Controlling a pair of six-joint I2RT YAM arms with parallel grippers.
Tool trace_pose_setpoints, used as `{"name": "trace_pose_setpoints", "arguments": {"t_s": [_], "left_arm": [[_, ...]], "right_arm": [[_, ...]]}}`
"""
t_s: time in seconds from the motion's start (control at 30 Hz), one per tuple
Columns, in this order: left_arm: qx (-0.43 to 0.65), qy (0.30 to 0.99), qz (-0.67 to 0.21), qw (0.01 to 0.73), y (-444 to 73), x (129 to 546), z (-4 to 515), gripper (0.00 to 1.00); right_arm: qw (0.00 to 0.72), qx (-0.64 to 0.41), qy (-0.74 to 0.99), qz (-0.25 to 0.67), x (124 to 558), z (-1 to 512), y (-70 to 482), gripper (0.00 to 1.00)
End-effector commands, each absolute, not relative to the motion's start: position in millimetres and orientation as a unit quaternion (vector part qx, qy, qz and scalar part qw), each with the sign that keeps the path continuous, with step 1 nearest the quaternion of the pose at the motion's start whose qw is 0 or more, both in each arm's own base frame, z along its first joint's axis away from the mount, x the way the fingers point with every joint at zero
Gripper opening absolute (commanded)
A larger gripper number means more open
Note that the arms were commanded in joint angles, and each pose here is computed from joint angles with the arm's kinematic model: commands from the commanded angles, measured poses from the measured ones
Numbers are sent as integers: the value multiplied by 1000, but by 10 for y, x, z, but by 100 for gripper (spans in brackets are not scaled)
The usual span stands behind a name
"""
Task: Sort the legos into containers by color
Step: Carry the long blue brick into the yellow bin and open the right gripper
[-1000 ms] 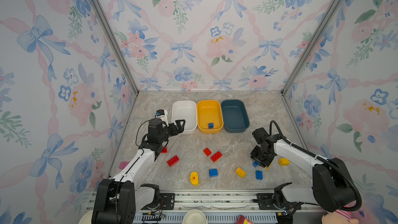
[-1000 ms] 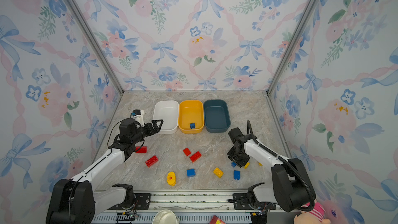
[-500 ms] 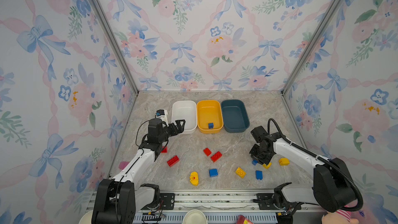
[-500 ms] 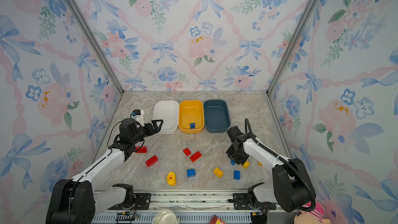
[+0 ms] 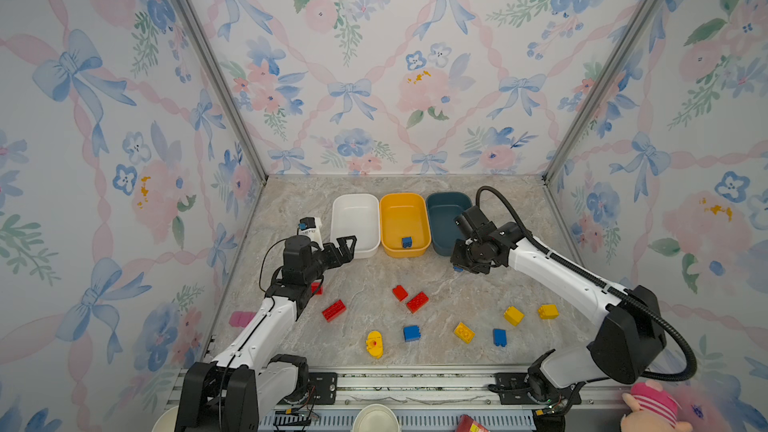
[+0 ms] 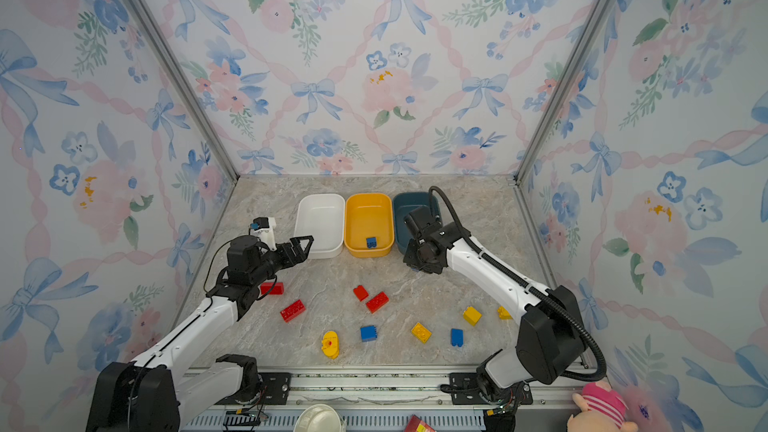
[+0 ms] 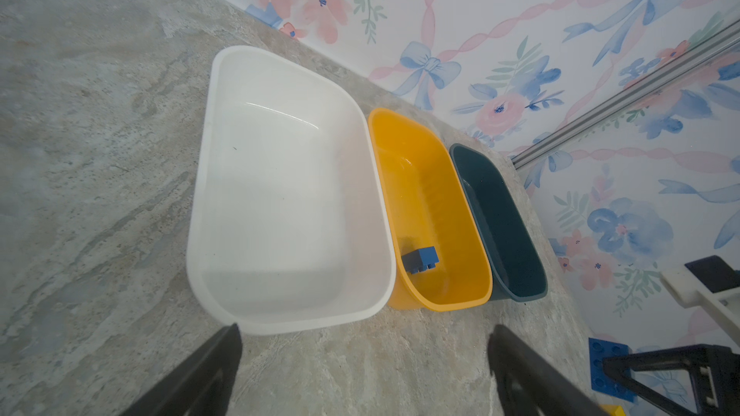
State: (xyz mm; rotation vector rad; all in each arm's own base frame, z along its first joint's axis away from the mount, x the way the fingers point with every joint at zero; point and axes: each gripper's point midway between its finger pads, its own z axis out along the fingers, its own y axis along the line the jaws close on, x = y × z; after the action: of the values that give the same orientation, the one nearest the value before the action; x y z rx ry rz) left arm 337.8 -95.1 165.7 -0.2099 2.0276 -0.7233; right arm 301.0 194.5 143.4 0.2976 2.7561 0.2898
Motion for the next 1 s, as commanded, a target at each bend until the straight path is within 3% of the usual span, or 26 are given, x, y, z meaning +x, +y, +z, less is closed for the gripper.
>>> {"name": "trace_pose_setpoints", "arguments": {"t_s": [0.0, 0.43, 0.97], "left_arm": [[-92, 830, -303, 460, -973, 3301, 1597, 98], [-96, 833, -296, 458, -947, 3261, 1574, 98], [-94, 837, -293, 453, -953, 3312, 1560, 98]], "right_arm": [[203, 28, 973, 106, 3213, 1538, 2245, 22], [231, -91, 963, 108, 3985, 1399, 3052, 21], [202, -112, 972, 29, 4387, 880, 2868, 22]]}}
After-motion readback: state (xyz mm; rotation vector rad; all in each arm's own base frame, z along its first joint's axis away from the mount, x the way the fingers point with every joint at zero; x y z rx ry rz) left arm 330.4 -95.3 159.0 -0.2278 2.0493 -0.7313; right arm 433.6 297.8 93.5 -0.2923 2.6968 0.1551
